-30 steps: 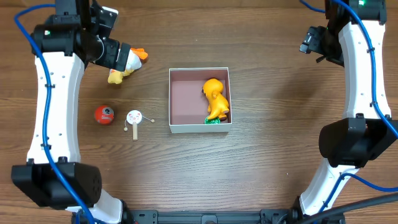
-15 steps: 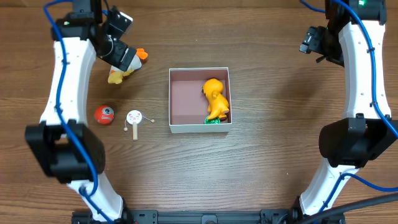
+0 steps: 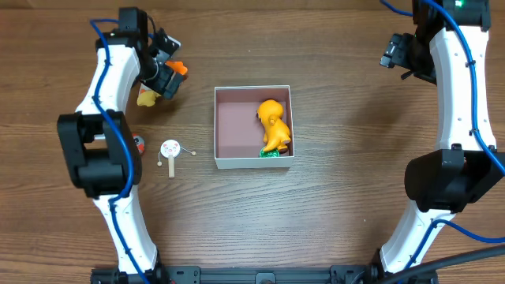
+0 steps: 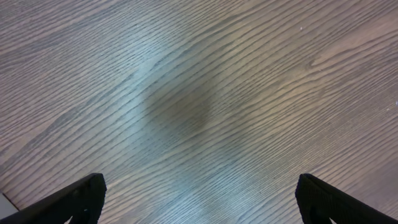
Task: Pack container
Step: 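Reach the left gripper to the plush chicken and grasp it, then carry the plush chicken into the box and release it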
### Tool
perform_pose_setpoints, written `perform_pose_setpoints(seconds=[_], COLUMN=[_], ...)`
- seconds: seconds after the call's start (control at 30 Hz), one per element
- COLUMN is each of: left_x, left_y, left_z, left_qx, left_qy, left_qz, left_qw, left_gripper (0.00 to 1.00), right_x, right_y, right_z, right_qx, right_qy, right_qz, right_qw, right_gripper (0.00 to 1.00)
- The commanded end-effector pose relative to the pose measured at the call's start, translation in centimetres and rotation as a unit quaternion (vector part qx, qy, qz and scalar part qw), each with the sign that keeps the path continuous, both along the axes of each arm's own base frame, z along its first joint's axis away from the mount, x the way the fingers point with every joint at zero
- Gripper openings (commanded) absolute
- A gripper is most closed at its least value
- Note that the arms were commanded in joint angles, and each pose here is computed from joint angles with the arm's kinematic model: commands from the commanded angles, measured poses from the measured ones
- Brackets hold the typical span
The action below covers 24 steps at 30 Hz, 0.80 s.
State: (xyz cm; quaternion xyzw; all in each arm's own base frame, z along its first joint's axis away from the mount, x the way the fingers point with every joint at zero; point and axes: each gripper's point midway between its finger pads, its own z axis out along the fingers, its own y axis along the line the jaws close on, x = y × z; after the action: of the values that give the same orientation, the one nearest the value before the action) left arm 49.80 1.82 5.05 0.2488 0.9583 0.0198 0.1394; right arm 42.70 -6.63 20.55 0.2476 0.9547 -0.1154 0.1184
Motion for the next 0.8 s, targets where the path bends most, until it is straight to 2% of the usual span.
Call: perform_pose_setpoints(seconds=[0.0, 0.03, 0.07, 0.1, 0.13, 0.23, 0.27, 0.4, 0.57, 0.63, 0.77], left_x=[0.2, 0.1, 0.1, 0.3, 0.4, 0.6, 0.7, 1.1, 3.0, 3.7, 3.9], left_y=[-0.5, -0.4, -0.4, -0.4, -0.4, -0.4, -0.3, 0.6, 0.7, 0.2, -3.4], left_z=[-2.0, -2.2, -2.2, -1.9, -1.7, -1.4, -1.4, 0.2, 6.5, 9.6, 15.9], left_qx=[-0.012, -0.011, -0.011, -0.010, -0.009, -0.009, -0.006, 0.018, 0.028, 0.016, -0.050], left_qy=[0.018, 0.021, 0.020, 0.016, 0.014, 0.008, 0.006, -0.005, -0.062, -0.094, -0.146], left_qz=[-0.011, -0.011, -0.011, -0.010, -0.010, -0.011, -0.010, -0.003, 0.009, 0.027, 0.041], left_qw=[1.000, 1.000, 1.000, 1.000, 1.000, 1.000, 1.000, 1.000, 0.998, 0.995, 0.987], left_gripper=[0.94, 0.82, 0.65, 0.43, 0.31, 0.07, 0.04, 0.04, 0.04, 0.04, 0.04], right_x=[0.3, 0.2, 0.2, 0.3, 0.3, 0.3, 0.2, 0.3, 0.3, 0.3, 0.2], right_y=[-0.3, -0.3, -0.3, -0.3, -0.3, -0.3, -0.3, -0.3, -0.3, -0.3, -0.3], right_z=[1.0, 1.0, 1.0, 1.0, 1.0, 1.0, 1.0, 1.0, 1.0, 1.0, 1.0], right_qx=[-0.006, -0.006, -0.006, -0.006, -0.006, -0.006, -0.006, -0.006, -0.006, -0.006, -0.006], right_qy=[-0.016, -0.015, -0.015, -0.016, -0.016, -0.016, -0.015, -0.016, -0.016, -0.016, -0.015], right_qz=[-0.003, -0.003, -0.003, -0.003, -0.003, -0.003, -0.003, -0.003, -0.003, -0.003, -0.003], right_qw=[1.000, 1.000, 1.000, 1.000, 1.000, 1.000, 1.000, 1.000, 1.000, 1.000, 1.000], right_gripper=[1.00, 1.00, 1.00, 1.00, 1.00, 1.00, 1.00, 1.00, 1.00, 1.00, 1.00])
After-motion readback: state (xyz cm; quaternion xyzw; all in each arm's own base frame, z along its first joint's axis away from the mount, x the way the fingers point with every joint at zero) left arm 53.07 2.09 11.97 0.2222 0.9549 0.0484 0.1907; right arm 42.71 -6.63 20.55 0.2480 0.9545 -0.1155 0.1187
